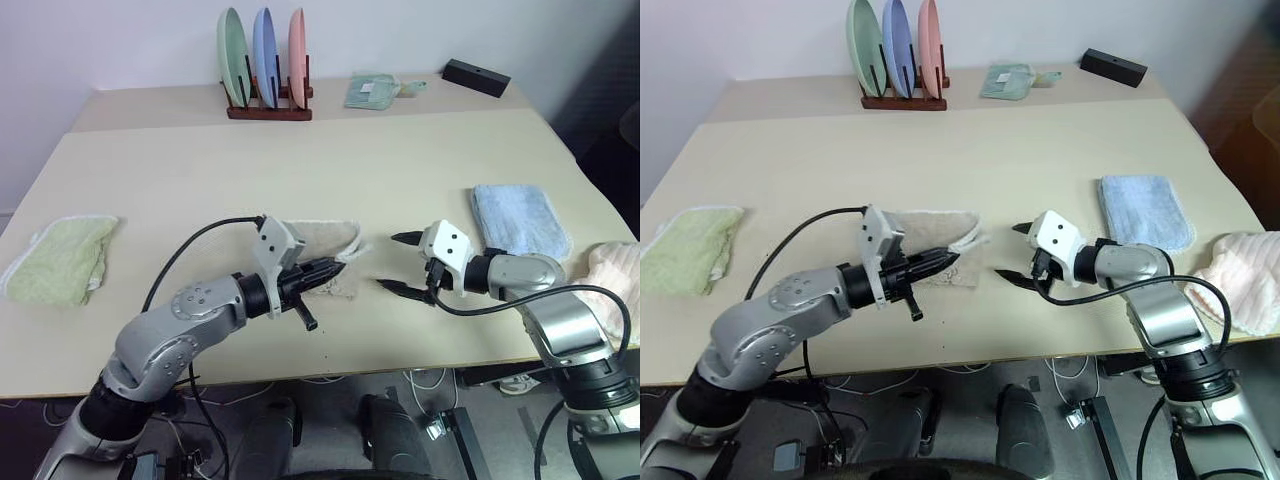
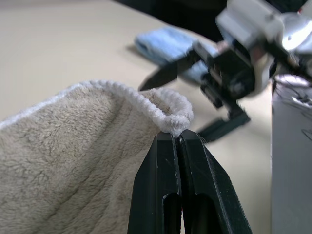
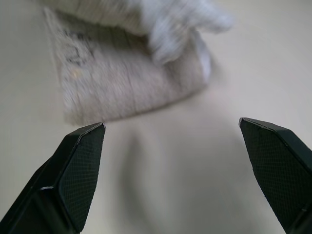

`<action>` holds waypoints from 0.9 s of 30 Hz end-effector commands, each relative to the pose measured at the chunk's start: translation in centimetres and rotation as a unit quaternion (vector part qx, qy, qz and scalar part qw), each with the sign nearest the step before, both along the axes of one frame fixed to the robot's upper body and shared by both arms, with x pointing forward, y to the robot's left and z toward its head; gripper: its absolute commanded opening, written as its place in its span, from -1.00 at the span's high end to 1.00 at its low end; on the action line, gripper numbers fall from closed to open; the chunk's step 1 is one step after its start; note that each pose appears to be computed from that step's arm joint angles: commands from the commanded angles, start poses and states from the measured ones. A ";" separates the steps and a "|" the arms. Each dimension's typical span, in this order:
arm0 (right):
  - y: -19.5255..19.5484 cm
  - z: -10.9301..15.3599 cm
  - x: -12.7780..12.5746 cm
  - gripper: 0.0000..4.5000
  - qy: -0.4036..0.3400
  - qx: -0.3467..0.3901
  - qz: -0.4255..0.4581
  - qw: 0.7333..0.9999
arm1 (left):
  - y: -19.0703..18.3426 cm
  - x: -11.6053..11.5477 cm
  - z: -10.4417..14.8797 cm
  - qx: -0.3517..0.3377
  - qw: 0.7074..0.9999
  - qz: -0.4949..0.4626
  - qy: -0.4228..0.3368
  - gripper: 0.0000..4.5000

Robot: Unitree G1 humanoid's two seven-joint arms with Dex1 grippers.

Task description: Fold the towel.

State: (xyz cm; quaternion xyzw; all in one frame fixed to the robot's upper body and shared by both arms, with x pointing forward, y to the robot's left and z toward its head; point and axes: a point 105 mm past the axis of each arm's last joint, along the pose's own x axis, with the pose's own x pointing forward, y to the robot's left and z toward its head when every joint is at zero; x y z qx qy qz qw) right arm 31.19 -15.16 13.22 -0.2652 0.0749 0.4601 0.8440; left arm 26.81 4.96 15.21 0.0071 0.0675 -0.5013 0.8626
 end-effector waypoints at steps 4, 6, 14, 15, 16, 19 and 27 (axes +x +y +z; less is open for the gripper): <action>-1.5 1.0 0.1 -1.00 -0.027 -0.010 -0.026 0.999 | -0.7 0.2 -0.1 0.002 1.000 -0.014 -0.016 0.98; -1.7 1.0 0.1 -1.00 -0.028 -0.011 -0.029 0.999 | -0.7 0.2 0.2 -0.017 1.000 -0.012 -0.007 0.75; -1.6 1.8 0.9 -0.76 -0.043 -0.007 -0.034 0.999 | 2.8 -0.5 2.4 -0.088 0.996 0.021 0.022 -0.69; -1.5 2.2 1.0 -0.60 -0.045 -0.002 -0.034 0.998 | 4.1 -0.1 3.1 -0.107 0.993 0.045 0.016 -0.69; -1.4 2.5 1.2 -0.41 -0.050 0.003 -0.033 0.998 | 5.3 0.4 3.9 -0.128 0.989 0.074 0.011 -0.69; -0.2 4.1 1.5 0.31 -0.061 0.042 -0.024 0.997 | 7.6 1.9 4.6 -0.138 0.980 0.144 -0.008 -0.03; 6.7 5.4 1.0 0.98 -0.024 0.158 0.040 0.986 | 4.9 4.1 0.9 -0.068 0.985 0.158 0.008 0.62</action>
